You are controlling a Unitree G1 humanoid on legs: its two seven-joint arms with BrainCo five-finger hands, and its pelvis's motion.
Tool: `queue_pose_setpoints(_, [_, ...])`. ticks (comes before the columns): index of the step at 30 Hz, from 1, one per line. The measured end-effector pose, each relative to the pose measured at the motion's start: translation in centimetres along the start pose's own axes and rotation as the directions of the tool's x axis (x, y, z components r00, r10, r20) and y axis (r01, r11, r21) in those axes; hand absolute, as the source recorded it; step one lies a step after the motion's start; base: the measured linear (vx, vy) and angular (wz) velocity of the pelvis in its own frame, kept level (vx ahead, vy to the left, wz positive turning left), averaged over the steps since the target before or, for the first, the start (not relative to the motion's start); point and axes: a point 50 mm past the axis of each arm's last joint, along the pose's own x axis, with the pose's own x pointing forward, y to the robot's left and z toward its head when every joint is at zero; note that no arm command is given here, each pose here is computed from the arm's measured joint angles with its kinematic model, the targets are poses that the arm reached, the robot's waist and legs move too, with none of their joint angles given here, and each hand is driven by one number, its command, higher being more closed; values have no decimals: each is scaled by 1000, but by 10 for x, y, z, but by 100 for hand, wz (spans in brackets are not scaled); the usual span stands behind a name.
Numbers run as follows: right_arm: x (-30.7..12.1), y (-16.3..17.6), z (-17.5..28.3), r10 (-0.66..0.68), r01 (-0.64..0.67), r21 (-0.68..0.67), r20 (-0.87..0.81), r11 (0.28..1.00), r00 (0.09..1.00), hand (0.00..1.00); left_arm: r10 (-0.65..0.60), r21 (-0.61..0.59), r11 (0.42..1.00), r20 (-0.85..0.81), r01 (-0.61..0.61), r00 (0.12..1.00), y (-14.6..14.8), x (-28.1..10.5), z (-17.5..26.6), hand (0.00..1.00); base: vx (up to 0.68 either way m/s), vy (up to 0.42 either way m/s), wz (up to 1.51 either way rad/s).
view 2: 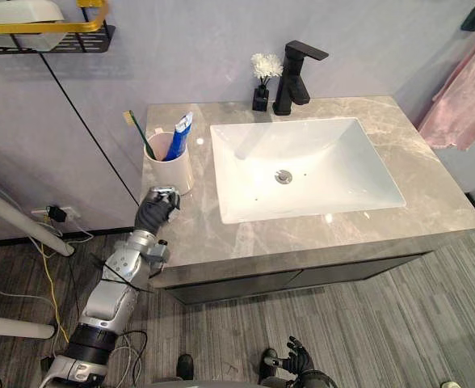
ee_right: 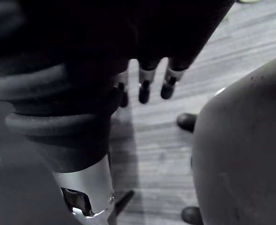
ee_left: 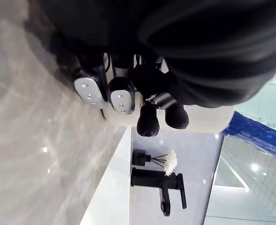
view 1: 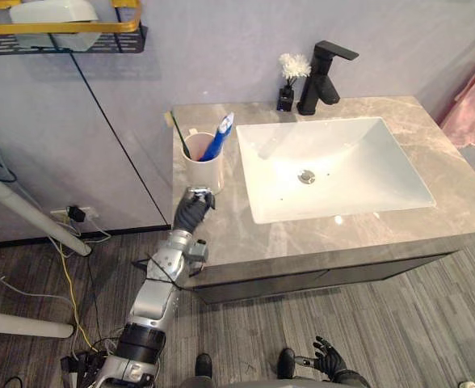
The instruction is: Organize washtable
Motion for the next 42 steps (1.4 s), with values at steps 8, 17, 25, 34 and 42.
queue_pose_setpoints(8, [-1, 0, 2, 14, -14, 2, 13, 1000, 1000, 0, 28, -6, 1000, 10, -28, 1000, 2, 7, 3, 100, -2, -2, -1])
queue_pose_setpoints(17, [-2, -1, 5, 9, -9, 8, 23, 1000, 1000, 0, 41, -120, 992, 49, -35, 998, 1, 17, 12, 100, -11, -6, -1])
queue_pose_setpoints(25, [-2, -1, 10, 7, -8, 7, 46, 1000, 999, 0, 32, -151, 988, 99, -17, 995, 3, 37, 29, 100, -5, -3, -3])
queue_pose_setpoints(34, [-2, -7, 21, -5, 2, 36, 96, 999, 995, 0, 116, -107, 989, 165, -99, 979, 35, 75, 69, 100, -59, -2, -6])
queue_pose_setpoints(42, [-2, -10, 29, -19, 4, 107, 136, 994, 990, 0, 153, -51, 988, 243, -144, 958, 57, 98, 112, 100, -39, 4, -6])
